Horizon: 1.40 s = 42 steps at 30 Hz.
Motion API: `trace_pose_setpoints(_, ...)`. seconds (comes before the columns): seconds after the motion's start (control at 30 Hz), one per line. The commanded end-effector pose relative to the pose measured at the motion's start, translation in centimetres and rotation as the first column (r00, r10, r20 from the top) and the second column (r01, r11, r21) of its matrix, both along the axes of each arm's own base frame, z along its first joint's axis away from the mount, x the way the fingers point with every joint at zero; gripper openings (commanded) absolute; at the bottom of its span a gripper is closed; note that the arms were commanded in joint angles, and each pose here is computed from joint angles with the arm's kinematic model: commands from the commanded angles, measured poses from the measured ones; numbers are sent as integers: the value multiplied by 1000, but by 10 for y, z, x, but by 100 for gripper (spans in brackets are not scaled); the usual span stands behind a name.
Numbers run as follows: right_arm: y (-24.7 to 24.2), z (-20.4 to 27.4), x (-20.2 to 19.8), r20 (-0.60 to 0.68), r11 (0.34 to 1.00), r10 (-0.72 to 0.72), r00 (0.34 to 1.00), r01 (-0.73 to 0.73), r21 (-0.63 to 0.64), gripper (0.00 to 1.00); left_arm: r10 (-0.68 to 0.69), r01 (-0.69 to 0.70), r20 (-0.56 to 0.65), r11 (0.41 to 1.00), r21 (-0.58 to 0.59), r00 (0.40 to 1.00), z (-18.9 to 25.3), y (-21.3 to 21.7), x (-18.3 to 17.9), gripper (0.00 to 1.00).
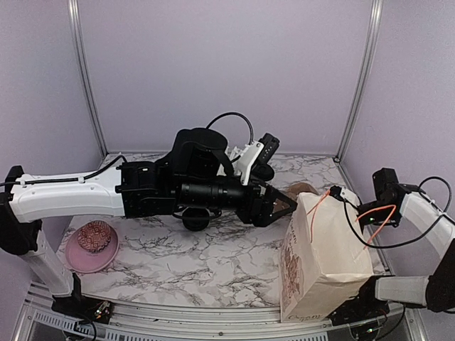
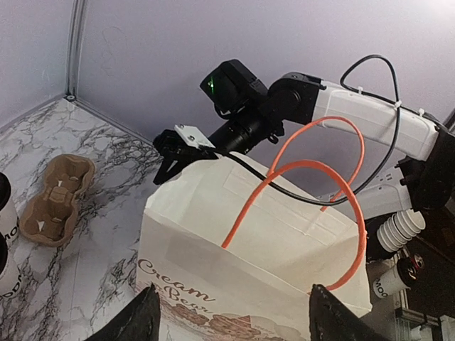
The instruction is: Pack the takeout coffee
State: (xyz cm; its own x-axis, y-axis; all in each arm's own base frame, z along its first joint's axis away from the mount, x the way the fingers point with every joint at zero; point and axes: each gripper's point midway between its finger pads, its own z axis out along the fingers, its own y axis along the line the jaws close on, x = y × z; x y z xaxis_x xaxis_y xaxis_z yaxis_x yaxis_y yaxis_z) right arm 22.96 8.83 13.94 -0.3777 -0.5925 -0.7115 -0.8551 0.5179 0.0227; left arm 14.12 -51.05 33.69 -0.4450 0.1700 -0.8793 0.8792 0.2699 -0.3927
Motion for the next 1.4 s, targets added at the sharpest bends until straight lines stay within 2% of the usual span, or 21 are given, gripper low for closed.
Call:
trace_pose_setpoints(0.0, 4, 33, 24, 39, 996, -52, 998, 49, 70, 75, -20, 23, -33, 997, 77, 999, -10, 5, -21, 73)
trace_pose_setpoints(0.17, 13, 75, 37, 67, 984, -72, 995, 60, 170, 78, -39, 45, -51, 993, 113, 998, -15, 6, -46, 74)
trace_pose_setpoints(0.43, 8, 115, 55, 148, 974, -144, 978, 114, 194, 80, -126, 132, -51, 980, 151, 991, -20, -26, -83, 75)
trace_pose_setpoints(0.57, 5, 117, 58, 166, 972, -168, 972, 135, 194, 80, -8, 23, -78, 981, 191, 997, -21, -43, -65, 74)
trace_pose_setpoints(0.7, 5, 119, 58, 171, 970, -176, 969, 141, 200, 80, 129, -101, -85, 955, 280, 988, -35, -45, -44, 69)
trace_pose_setpoints(0.8, 4, 123, 58, 186, 968, -188, 964, 150, 202, 80, 154, -112, -109, 941, 319, 982, -46, -47, -38, 57)
trace_pose_setpoints(0.9, 2, 130, 60, 208, 965, -209, 956, 168, 200, 80, 165, -114, -133, 939, 326, 977, -49, -45, -31, 32)
trace_pose_setpoints(0.93, 1, 133, 60, 218, 965, -214, 952, 171, 199, 80, 169, -120, -128, 938, 324, 977, -48, -43, -30, 29)
trace_pose_setpoints(1.03, 0, 140, 60, 238, 964, -221, 946, 175, 200, 80, 187, -150, -91, 936, 319, 978, -37, -32, -24, 10)
trace_pose_setpoints(1.1, 0, 141, 60, 243, 964, -223, 944, 177, 200, 80, 205, -172, -69, 930, 326, 976, -31, -18, -16, 1)
trace_pose_setpoints(1.27, 0, 140, 60, 247, 964, -221, 944, 173, 200, 80, 201, -162, -74, 918, 362, 977, -27, 17, -5, 0)
trace_pose_setpoints(1.37, 3, 139, 58, 245, 966, -204, 948, 155, 206, 80, 153, -95, -121, 916, 390, 981, -27, 41, -5, 0)
